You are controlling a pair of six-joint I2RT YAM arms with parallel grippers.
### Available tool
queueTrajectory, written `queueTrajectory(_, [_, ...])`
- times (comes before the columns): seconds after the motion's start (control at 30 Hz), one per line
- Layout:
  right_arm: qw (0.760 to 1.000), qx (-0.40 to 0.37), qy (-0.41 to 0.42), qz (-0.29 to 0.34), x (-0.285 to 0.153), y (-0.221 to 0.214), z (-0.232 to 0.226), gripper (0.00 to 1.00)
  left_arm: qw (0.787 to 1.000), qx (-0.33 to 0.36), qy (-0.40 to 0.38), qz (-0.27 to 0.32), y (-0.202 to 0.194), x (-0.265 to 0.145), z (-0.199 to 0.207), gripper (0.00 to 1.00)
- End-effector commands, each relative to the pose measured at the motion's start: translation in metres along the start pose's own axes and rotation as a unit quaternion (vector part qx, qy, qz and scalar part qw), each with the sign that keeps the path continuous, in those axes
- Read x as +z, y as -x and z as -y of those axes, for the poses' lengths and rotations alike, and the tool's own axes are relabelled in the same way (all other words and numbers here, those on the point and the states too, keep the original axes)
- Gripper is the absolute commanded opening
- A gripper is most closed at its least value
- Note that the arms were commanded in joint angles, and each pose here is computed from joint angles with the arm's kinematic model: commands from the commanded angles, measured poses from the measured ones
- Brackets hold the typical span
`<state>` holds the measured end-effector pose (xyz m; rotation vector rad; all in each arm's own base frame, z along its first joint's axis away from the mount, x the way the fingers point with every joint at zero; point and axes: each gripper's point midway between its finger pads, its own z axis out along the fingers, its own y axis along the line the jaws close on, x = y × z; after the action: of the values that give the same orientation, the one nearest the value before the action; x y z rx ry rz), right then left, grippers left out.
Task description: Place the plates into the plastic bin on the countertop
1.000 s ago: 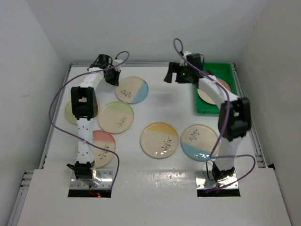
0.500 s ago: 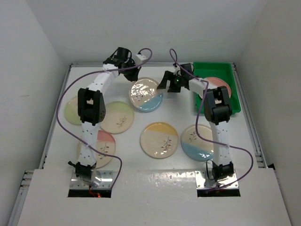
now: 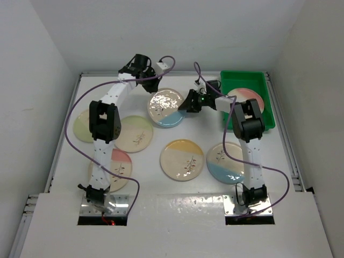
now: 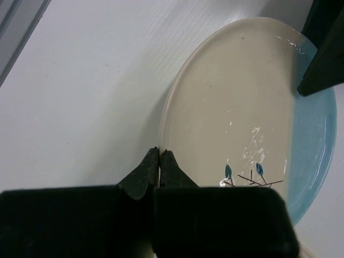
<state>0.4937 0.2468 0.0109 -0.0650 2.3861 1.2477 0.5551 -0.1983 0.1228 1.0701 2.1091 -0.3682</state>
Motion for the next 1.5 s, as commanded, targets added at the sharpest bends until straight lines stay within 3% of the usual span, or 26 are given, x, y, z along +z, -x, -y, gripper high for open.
queueTrajectory(0.0, [1.0,0.0,0.031,0.004,0.004,-0.001,-0.009,0.46,0.999,0.02,0.001,0.025,0.014,0.007,0.0,0.0])
queueTrajectory(0.03, [0.999,0.003,0.031,0.005,0.004,0.0,-0.008,0.41,0.999,0.022,0.003,0.029,0.016,0.007,-0.001,0.0])
queueTrajectory(0.07, [0.999,0.003,0.034,0.01,0.003,0.003,-0.01,0.29,0.999,0.02,0.001,0.025,0.013,0.009,0.0,0.0])
queueTrajectory(0.13, [0.999,0.003,0.037,0.022,-0.001,0.011,-0.014,0.15,0.999,0.013,0.004,0.03,0.015,0.009,0.0,0.0])
queueTrajectory(0.17, [0.999,0.004,0.033,0.03,-0.003,0.016,-0.011,0.0,1.0,0.011,0.001,0.026,0.011,0.013,0.0,0.0])
queueTrajectory(0.33, [0.996,0.0,0.016,0.082,-0.022,0.047,-0.03,0.0,0.998,-0.014,0.041,0.035,0.025,0.003,-0.014,0.02])
queueTrajectory(0.37, [0.995,-0.003,0.019,0.1,-0.032,0.058,-0.043,0.0,0.997,-0.016,0.06,0.039,0.033,-0.005,-0.02,0.24])
queueTrajectory(0.47, [0.982,0.001,0.026,0.185,-0.081,0.099,-0.081,0.0,0.991,-0.037,0.102,0.076,0.056,-0.044,-0.05,0.61])
queueTrajectory(0.53, [0.967,0.035,0.037,0.25,-0.114,0.116,-0.09,0.0,0.985,-0.051,0.136,0.092,0.064,-0.075,-0.069,0.66])
queueTrajectory(0.57, [0.96,0.056,0.028,0.273,-0.125,0.124,-0.074,0.0,0.984,-0.052,0.143,0.097,0.066,-0.084,-0.074,0.67])
queueTrajectory(0.6, [0.944,0.035,0.049,0.325,-0.163,0.138,-0.094,0.0,0.981,-0.054,0.157,0.098,0.066,-0.093,-0.08,0.67])
queueTrajectory(0.63, [0.939,0.067,0.048,0.334,-0.172,0.129,-0.085,0.0,0.98,-0.057,0.165,0.095,0.063,-0.101,-0.083,0.67])
queueTrajectory(0.67, [0.914,0.073,0.045,0.396,-0.218,0.15,-0.081,0.0,0.979,-0.061,0.175,0.091,0.058,-0.107,-0.088,0.67])
queueTrajectory(0.73, [0.899,0.094,0.044,0.425,-0.245,0.132,-0.078,0.0,0.98,-0.069,0.175,0.069,0.04,-0.106,-0.088,0.67])
queueTrajectory(0.77, [0.878,0.105,0.025,0.467,-0.275,0.14,-0.06,0.0,0.98,-0.07,0.178,0.064,0.034,-0.109,-0.091,0.67])
queueTrajectory(0.8, [0.875,0.123,0.005,0.467,-0.277,0.117,-0.043,0.0,0.979,-0.071,0.181,0.059,0.031,-0.111,-0.09,0.67])
queueTrajectory(0.97, [0.815,0.193,-0.085,0.54,-0.339,0.089,0.025,0.0,0.983,-0.078,0.169,0.012,-0.003,-0.103,-0.077,0.67])
queueTrajectory(1.07, [0.795,0.226,-0.133,0.547,-0.353,0.068,0.057,0.0,0.984,-0.083,0.156,-0.011,-0.02,-0.099,-0.068,0.67])
queueTrajectory(1.3, [0.788,0.226,-0.166,0.549,-0.363,0.072,0.087,0.0,0.985,-0.091,0.14,-0.04,-0.041,-0.094,-0.055,0.67])
queueTrajectory(1.47, [0.798,0.246,-0.19,0.517,-0.347,0.066,0.115,0.0,0.985,-0.093,0.137,-0.044,-0.046,-0.094,-0.052,0.67])
